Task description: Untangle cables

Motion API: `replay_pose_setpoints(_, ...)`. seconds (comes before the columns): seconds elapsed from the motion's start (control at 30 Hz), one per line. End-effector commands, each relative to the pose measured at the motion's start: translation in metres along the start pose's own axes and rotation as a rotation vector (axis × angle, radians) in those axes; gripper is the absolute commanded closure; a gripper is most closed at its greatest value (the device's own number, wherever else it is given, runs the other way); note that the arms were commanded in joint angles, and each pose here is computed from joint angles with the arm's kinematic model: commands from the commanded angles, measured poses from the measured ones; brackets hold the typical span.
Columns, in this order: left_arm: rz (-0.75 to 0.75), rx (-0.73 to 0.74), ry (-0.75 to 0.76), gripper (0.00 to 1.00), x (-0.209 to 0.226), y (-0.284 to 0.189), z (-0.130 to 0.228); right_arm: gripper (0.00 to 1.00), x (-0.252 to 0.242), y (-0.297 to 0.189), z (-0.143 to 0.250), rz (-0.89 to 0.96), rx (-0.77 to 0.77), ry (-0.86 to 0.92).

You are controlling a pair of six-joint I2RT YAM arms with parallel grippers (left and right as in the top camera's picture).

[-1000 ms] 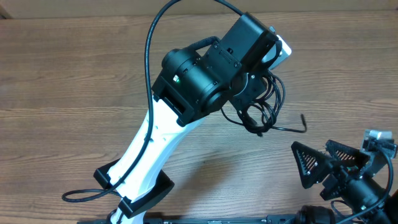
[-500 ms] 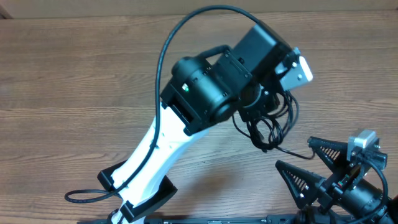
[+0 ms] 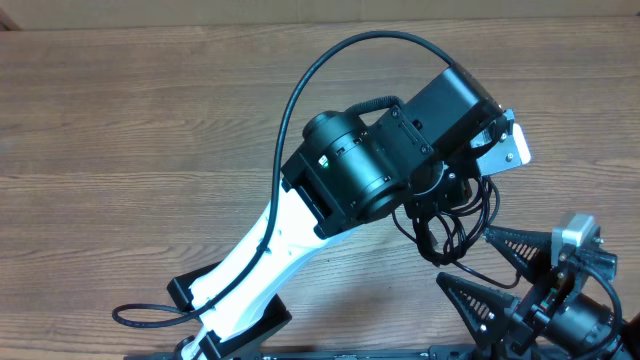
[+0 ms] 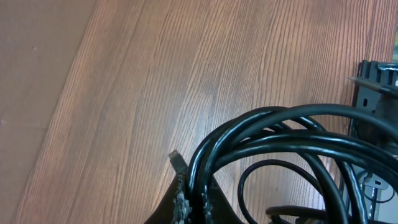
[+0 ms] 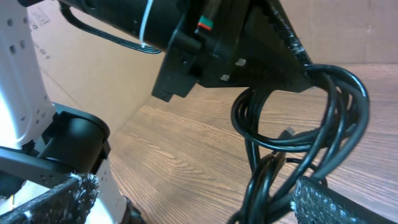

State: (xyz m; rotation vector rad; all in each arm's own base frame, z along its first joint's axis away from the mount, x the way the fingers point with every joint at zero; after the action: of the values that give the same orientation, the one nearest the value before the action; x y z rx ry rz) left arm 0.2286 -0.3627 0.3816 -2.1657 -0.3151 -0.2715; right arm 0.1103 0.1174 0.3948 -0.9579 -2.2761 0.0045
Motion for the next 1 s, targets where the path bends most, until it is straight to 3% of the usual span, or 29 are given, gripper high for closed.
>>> replay_pose_setpoints(0.0,0.021,-0.010,0.013,0.96,-0.005,0.004,-0.004,0.00,0.010,-0.004,0.000,-0.029,-0.002,-0.036)
replay_pose_setpoints(0.33,0.073,-0.057,-0.001,0.96,-0.013,0.003,-0.012,0.00,0.005,-0.004,0.004,-0.005,0.010,-0.054)
replay_pose_setpoints(0.67,0.161,-0.125,0.026,0.96,-0.026,0.001,-0.023,0.00,-0.026,-0.006,0.006,0.184,0.004,-0.041)
replay_pose_setpoints(0.97,0.149,-0.120,0.023,0.96,-0.020,0.001,-0.020,0.00,-0.067,-0.019,0.018,0.437,0.035,-0.006)
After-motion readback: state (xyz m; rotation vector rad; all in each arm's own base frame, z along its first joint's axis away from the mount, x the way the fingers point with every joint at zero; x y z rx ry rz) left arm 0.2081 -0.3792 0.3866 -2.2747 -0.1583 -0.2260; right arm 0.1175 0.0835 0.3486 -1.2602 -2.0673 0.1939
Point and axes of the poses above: each gripper's point midway between its finger pads, its own y axis out along the fingers, its own x axis along the line the jaws close on, z = x × y, the point moved 1 cm from there along -y, back along the fingers, and after that the axes turned 11 degrees about y, right-handed, at the moved point
